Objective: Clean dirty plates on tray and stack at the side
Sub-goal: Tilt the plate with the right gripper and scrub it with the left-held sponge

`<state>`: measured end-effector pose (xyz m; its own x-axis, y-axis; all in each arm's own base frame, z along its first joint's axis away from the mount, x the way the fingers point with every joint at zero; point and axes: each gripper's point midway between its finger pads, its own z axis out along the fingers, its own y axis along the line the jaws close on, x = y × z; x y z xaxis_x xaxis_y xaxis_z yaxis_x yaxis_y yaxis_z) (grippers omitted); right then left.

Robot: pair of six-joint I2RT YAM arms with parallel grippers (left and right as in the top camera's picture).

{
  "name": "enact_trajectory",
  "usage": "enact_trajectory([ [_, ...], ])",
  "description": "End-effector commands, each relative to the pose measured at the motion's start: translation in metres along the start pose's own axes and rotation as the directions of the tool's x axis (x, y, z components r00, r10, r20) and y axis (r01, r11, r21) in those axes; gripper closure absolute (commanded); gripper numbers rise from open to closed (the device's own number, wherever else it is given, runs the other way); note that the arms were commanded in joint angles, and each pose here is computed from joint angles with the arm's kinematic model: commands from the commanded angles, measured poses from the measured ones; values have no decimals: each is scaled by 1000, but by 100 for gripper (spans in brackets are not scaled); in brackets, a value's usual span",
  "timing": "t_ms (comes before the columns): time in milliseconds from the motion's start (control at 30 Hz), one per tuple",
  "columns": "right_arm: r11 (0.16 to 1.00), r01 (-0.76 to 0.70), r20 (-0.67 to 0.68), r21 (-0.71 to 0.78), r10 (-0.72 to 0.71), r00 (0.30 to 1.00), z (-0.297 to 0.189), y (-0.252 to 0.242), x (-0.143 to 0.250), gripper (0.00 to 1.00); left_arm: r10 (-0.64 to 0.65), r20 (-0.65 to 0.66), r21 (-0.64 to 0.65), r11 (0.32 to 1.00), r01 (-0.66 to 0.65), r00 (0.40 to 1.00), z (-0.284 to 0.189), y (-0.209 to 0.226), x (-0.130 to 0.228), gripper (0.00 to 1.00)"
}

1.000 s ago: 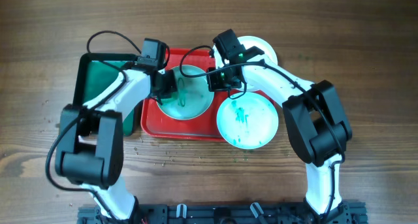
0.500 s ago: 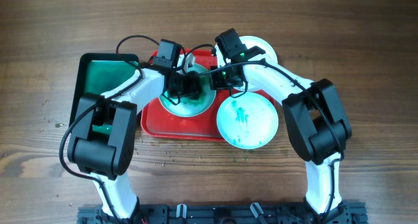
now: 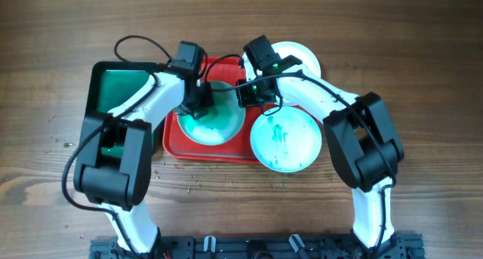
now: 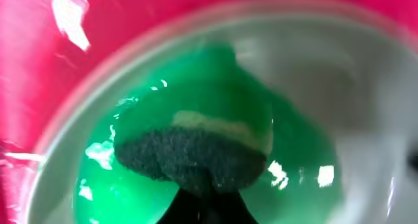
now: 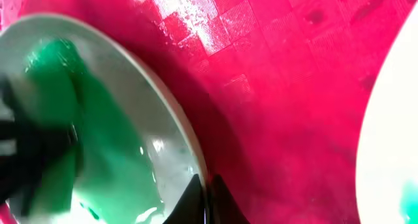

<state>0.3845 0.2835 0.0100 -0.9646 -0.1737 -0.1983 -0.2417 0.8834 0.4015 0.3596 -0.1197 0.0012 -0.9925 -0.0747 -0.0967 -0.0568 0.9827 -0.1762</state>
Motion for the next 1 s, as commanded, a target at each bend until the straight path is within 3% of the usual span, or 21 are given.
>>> enact_trajectory([
  [0,998,6,-19,-60,-7,1000,3,7,2,96,352,-256,276,919,-281,901,21,-21,83,96],
  [200,996,6,-19,-84,-8,1000,3,11,1,96,437,-183,453,833,-318,881,14,-59,87,96],
  [233,996,6,-20,-84,-8,1000,3,11,2,96,405,-167,431,850,-302,899,18,-65,80,96],
  [333,996,6,-20,-84,-8,1000,3,11,2,96,211,-105,239,954,-181,972,34,-58,46,96],
  [400,997,6,-20,-83,-7,1000,3,11,2,96,-3,10,53,999,3,1000,41,-37,14,96],
  [467,997,6,-21,-82,-8,1000,3,10,2,96,-169,157,-41,983,177,973,38,-18,-14,96],
  [600,997,3,-26,-81,-5,1000,6,8,6,96,-297,364,-156,915,372,883,25,21,-44,96],
  [700,997,3,-24,-81,-5,1000,6,8,5,96,-341,428,-226,857,464,837,16,52,-47,96],
  [767,997,4,-25,-81,-6,1000,6,8,5,96,-366,382,-261,838,479,848,17,67,-36,96],
  [833,997,5,-22,-81,-7,1000,6,8,5,96,-378,251,-258,861,438,891,25,63,-14,96],
  [900,997,4,-22,-82,-6,1000,6,8,5,96,-257,41,-95,961,260,965,35,23,5,96],
  [967,997,4,-24,-82,-6,1000,6,8,5,96,-97,-67,129,986,105,993,35,-18,16,96],
])
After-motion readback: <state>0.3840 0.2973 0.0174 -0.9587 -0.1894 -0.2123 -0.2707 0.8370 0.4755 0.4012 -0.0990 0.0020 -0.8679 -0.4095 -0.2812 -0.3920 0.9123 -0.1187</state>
